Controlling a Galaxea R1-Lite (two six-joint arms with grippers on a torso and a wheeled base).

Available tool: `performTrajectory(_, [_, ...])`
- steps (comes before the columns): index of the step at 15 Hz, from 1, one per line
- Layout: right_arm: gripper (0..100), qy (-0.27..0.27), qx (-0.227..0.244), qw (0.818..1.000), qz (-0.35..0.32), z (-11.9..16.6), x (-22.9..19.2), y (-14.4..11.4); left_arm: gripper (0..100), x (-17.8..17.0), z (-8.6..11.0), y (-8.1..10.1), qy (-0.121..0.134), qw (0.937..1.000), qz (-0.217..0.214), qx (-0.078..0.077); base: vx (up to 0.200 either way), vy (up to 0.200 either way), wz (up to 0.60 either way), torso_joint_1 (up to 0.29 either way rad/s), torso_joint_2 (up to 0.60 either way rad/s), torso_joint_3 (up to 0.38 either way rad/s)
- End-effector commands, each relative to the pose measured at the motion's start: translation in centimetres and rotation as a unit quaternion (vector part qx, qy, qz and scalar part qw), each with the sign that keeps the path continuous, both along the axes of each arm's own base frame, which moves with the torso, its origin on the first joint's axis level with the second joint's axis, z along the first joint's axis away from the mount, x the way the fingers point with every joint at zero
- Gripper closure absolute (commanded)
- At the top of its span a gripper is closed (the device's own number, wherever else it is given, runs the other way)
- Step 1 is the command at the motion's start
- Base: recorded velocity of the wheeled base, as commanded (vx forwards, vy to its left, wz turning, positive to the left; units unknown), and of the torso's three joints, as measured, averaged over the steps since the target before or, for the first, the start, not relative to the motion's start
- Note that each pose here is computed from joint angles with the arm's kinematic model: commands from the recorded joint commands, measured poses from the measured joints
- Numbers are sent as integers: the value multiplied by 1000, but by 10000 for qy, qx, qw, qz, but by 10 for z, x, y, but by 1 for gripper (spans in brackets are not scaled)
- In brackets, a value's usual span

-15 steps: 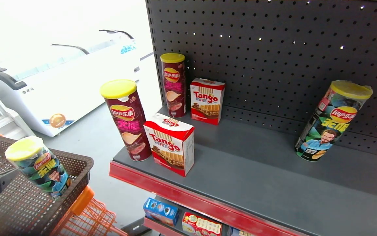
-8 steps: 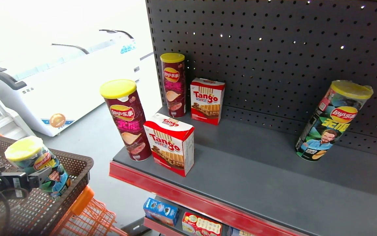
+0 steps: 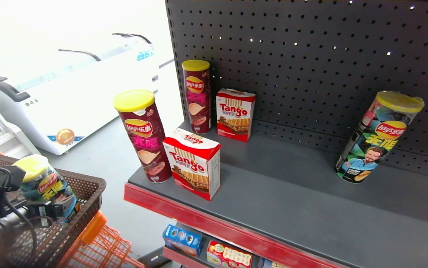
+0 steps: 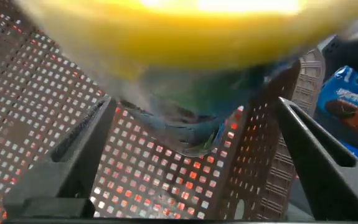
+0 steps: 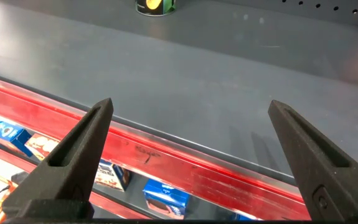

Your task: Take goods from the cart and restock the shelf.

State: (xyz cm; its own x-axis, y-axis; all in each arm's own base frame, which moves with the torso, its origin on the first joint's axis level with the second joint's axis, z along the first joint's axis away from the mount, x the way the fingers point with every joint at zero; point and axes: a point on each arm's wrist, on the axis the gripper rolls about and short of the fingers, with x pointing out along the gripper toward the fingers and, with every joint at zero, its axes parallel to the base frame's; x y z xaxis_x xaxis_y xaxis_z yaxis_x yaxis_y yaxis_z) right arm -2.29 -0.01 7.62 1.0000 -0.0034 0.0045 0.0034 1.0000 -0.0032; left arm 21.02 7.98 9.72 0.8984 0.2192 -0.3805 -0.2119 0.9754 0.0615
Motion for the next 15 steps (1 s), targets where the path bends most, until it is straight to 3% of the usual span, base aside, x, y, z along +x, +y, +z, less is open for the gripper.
performTrajectory(1, [0,-1,1,10000,2,0,0,0,0,8,-8,4,138,9999,19,-57,0,0,0,0,0,0])
performTrajectory(7, [0,-1,-7,10000,2,0,0,0,0,34,-5,18,-42,10000,83,7,0,0,0,0,0,0])
performTrajectory(8, [0,-1,1,10000,2,0,0,0,100,40,-3,19,-101,9999,63,23,0,0,0,0,0,0])
performTrajectory(11, [0,-1,-7,10000,2,0,0,0,100,51,2,20,-249,9997,-2,88,0,0,0,0,0,0])
performTrajectory(15, [0,-1,-7,10000,2,0,0,0,100,56,13,8,-489,9983,-235,202,0,0,0,0,0,0])
